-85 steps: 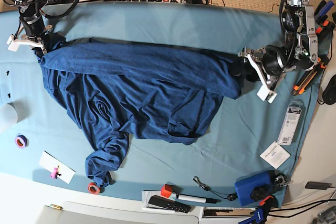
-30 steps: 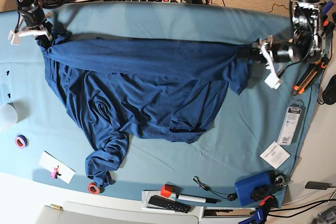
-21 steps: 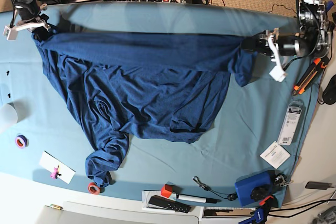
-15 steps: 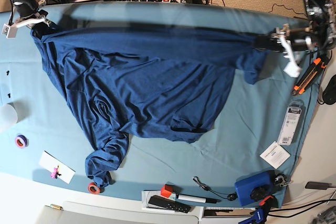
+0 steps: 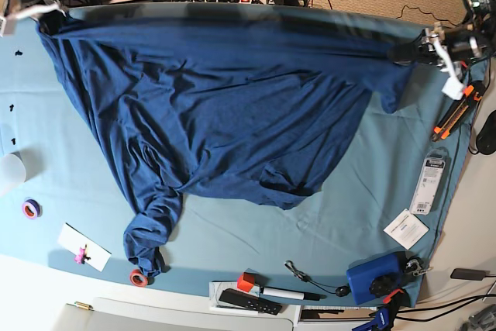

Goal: Layout the t-shirt on the table in an organized manner, then fold the t-shirt properly
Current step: 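Lift both held corners and pull them outward to spread the shirt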

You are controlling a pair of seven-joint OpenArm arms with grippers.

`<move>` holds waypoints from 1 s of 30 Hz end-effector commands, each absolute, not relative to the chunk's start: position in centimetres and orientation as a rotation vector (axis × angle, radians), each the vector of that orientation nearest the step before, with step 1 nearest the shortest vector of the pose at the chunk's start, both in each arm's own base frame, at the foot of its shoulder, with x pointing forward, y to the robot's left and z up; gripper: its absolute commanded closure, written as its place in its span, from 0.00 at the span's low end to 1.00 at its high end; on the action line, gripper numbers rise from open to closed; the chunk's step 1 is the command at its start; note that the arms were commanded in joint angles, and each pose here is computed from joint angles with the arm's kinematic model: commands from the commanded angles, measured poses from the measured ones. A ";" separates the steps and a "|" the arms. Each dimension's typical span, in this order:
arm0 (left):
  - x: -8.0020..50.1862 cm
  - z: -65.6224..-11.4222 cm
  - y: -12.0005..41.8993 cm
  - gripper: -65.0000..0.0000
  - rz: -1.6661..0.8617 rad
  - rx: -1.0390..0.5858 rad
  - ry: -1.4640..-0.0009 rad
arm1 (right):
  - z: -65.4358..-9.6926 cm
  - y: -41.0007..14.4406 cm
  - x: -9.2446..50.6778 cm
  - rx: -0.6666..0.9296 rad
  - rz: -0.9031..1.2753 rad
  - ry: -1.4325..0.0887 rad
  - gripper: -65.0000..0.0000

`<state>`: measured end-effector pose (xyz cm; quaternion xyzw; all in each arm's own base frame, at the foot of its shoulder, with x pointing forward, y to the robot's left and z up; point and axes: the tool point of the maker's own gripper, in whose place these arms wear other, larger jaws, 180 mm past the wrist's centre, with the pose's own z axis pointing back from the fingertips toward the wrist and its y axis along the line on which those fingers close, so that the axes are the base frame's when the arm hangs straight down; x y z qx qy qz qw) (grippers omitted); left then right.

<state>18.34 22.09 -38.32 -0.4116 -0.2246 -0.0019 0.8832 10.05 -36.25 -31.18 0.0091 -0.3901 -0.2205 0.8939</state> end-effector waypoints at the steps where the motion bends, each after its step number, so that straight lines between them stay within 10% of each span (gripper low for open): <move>1: 18.8 -37.3 23.6 1.00 -0.003 -0.828 -0.506 | -29.5 -37.3 10.0 -0.023 -0.448 -0.856 1.00; 30: 16.9 -37.4 25.6 1.00 0.032 -0.783 -0.528 | -27.1 -36.9 16.8 0.002 -0.380 -1.046 1.00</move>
